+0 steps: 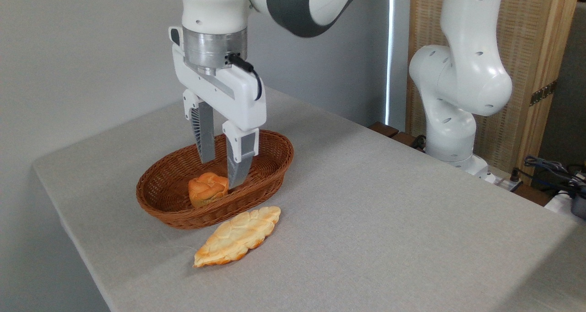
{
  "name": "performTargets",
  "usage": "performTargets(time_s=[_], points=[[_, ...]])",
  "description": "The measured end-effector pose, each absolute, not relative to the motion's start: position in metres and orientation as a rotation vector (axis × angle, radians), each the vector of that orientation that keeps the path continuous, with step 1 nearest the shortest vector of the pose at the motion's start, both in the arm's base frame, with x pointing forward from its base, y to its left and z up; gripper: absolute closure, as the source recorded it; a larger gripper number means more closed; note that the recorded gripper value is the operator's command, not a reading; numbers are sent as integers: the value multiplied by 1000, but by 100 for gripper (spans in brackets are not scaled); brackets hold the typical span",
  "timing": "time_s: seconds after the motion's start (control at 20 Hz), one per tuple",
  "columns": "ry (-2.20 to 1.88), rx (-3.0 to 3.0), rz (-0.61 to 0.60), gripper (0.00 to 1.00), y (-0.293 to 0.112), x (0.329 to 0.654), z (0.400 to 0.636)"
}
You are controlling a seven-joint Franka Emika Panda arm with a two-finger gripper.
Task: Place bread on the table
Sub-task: 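Lower the open gripper into the basket around the round bread roll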
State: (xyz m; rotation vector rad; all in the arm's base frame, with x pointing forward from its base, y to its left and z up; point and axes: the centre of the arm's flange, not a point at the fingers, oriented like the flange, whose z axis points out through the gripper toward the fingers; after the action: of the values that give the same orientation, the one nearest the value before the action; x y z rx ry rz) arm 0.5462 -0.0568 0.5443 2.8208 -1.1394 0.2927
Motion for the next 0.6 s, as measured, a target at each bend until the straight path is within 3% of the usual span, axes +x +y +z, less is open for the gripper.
performTargets(time_s=[0.35, 0.6], points=[[-959, 2778, 377, 0, -113, 538, 508], [-909, 2786, 330, 0, -143, 527, 483]])
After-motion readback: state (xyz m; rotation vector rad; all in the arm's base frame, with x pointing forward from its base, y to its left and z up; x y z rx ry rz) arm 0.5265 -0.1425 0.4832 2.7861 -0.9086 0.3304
